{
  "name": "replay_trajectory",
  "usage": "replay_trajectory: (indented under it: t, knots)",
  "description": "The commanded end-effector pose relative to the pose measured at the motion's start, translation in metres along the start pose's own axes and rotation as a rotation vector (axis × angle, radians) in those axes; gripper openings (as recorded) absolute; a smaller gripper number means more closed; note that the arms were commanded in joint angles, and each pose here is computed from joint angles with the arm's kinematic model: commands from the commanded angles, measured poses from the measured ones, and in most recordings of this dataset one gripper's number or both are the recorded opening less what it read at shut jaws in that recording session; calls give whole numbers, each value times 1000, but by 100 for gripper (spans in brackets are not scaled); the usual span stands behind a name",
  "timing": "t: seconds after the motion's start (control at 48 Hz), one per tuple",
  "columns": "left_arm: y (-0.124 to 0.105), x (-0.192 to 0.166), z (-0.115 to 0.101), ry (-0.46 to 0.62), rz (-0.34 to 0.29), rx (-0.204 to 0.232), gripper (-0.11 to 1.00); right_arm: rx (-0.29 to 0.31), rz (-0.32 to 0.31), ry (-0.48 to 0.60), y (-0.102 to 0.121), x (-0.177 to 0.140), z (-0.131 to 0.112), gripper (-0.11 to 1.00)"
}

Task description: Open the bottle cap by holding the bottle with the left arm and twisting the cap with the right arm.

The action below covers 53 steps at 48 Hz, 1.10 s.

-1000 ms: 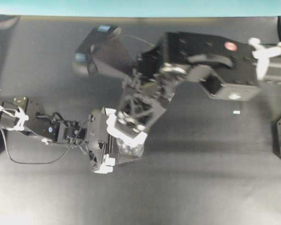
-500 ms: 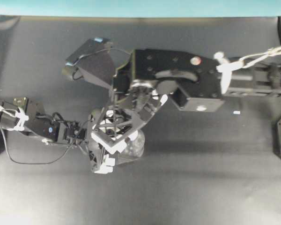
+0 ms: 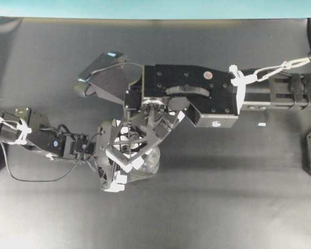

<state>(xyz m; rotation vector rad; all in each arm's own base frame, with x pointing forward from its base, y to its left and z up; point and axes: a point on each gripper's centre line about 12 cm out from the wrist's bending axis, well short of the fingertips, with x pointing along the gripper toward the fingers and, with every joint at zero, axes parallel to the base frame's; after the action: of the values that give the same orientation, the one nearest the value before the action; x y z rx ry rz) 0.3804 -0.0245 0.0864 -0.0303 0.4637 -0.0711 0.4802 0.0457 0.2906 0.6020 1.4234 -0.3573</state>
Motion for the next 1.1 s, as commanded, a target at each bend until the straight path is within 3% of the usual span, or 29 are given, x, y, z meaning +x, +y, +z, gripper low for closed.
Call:
replay_trajectory:
  t: [0.0, 0.083, 0.167, 0.271, 0.625, 1.083]
  knots:
    - [-1, 0, 1, -3, -5, 1, 84, -19, 11, -5, 3, -3, -1, 54]
    - [-1, 0, 1, -3, -5, 1, 84, -25, 11, -5, 3, -3, -1, 35]
    - [-1, 1, 2, -4, -5, 1, 84, -43, 10, -3, 3, -3, -2, 35]
    - [-1, 1, 3, -6, -5, 3, 84, -110, 9, 0, 2, -3, -2, 35]
    - [-1, 1, 3, -7, -5, 3, 84, -522, 6, 16, 4, -4, -5, 35]
    - [-1, 1, 2, -4, -5, 3, 84, -841, 11, 12, 7, -3, -7, 35]
